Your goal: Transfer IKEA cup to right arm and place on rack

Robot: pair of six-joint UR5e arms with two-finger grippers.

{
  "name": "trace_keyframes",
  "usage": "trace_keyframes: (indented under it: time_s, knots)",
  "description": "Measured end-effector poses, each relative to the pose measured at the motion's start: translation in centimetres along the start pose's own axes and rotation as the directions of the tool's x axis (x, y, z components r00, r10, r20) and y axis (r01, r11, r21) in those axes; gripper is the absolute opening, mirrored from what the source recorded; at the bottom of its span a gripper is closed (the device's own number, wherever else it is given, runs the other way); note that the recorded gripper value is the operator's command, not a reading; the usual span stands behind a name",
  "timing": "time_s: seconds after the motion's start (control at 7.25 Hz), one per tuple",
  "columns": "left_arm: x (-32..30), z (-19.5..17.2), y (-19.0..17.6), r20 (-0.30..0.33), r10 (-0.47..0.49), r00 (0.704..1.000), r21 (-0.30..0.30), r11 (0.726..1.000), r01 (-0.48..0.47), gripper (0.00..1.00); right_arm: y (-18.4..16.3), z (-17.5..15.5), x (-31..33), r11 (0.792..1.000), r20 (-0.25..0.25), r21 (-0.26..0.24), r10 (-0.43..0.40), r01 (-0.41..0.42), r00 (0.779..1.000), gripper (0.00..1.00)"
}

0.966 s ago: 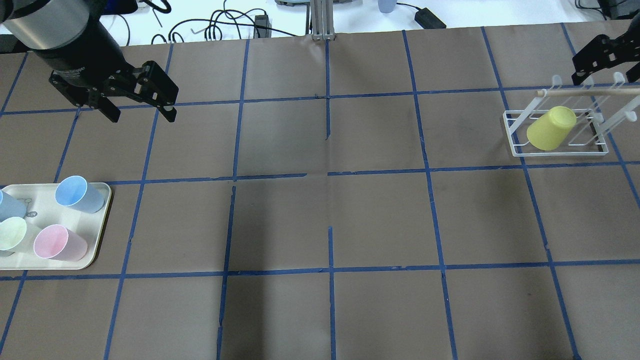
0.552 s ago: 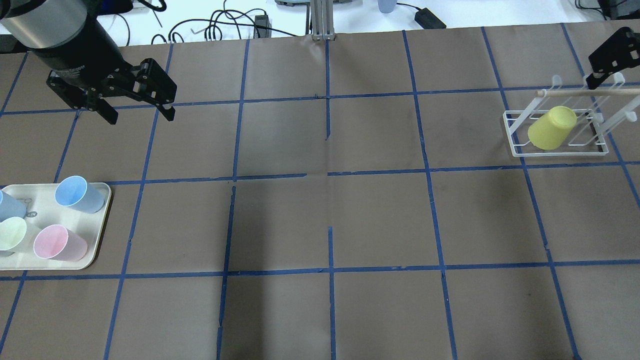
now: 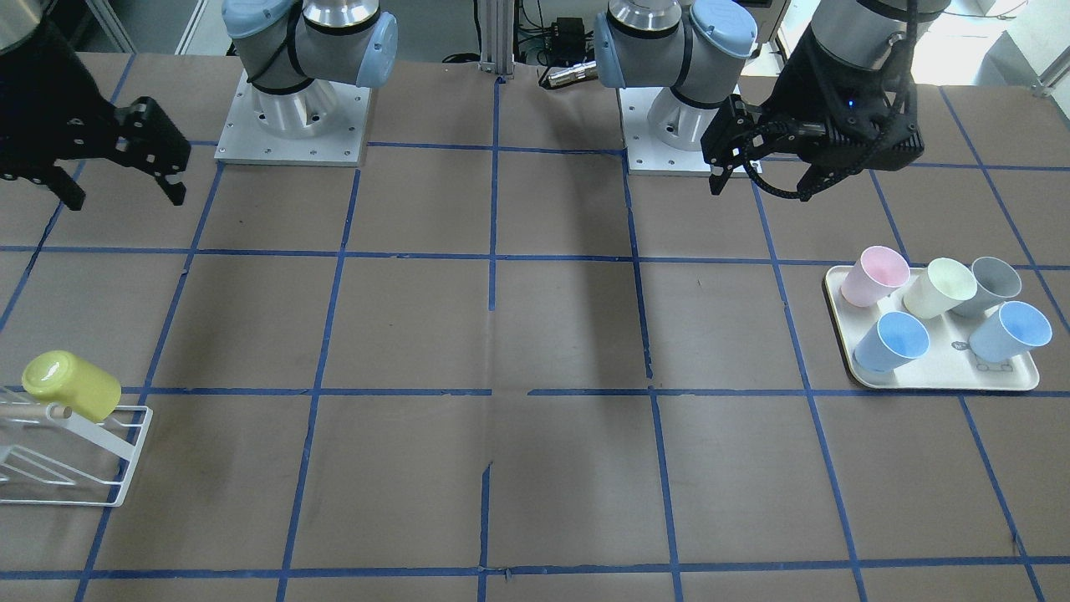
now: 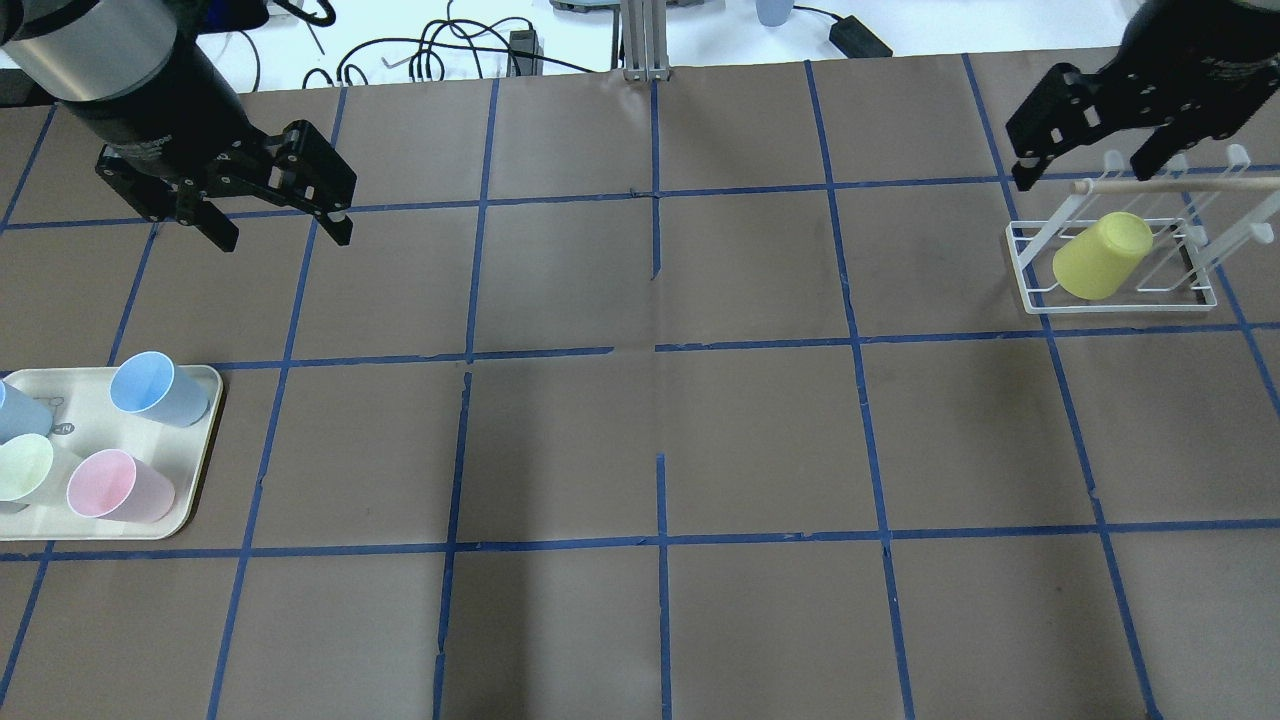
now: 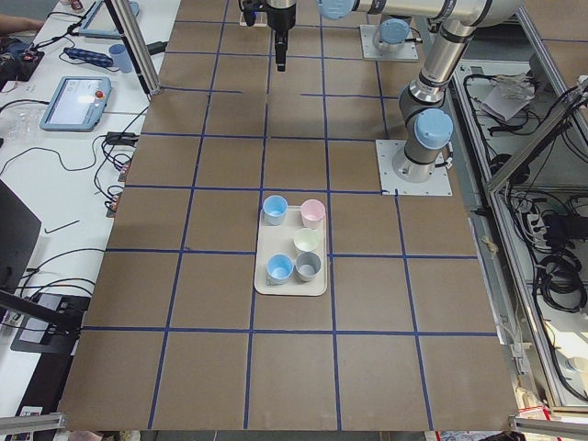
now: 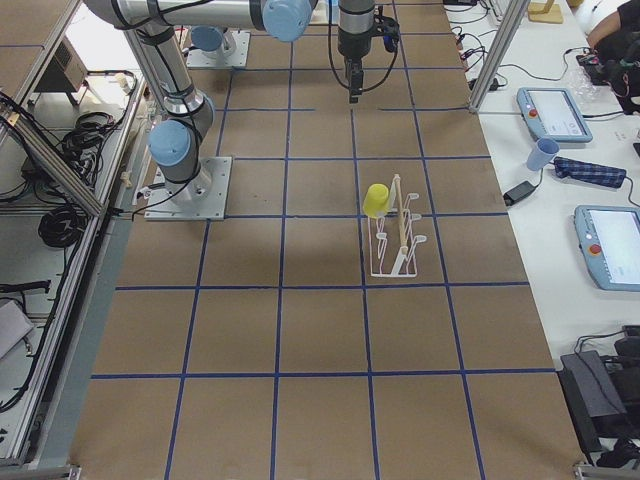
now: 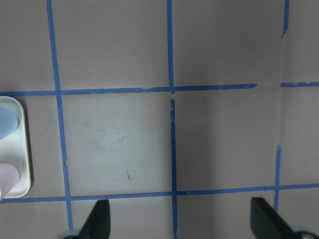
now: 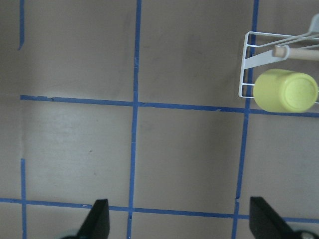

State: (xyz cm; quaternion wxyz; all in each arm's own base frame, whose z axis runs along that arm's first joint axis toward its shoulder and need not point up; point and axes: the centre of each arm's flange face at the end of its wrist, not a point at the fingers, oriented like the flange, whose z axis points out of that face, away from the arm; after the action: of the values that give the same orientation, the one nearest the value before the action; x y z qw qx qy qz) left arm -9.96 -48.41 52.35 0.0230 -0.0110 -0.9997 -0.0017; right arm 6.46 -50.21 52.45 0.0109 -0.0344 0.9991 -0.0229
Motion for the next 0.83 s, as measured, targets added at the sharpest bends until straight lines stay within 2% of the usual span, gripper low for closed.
trace_keyframes:
  time_s: [0.41, 0.83]
  knots:
    - [0.0, 0.0, 0.0, 0.000, 0.000, 1.000, 0.001, 1.000, 0.000, 1.00, -0.5, 0.8, -6.2, 0.999, 0.008, 0.018, 0.040, -0.040, 0.999, 1.00]
    - [0.0, 0.0, 0.0, 0.000, 0.001, 1.000, 0.003, 1.000, -0.001, 1.00, -1.1, 1.2, -6.9, 0.998, 0.011, 0.020, 0.063, -0.063, 0.998, 1.00]
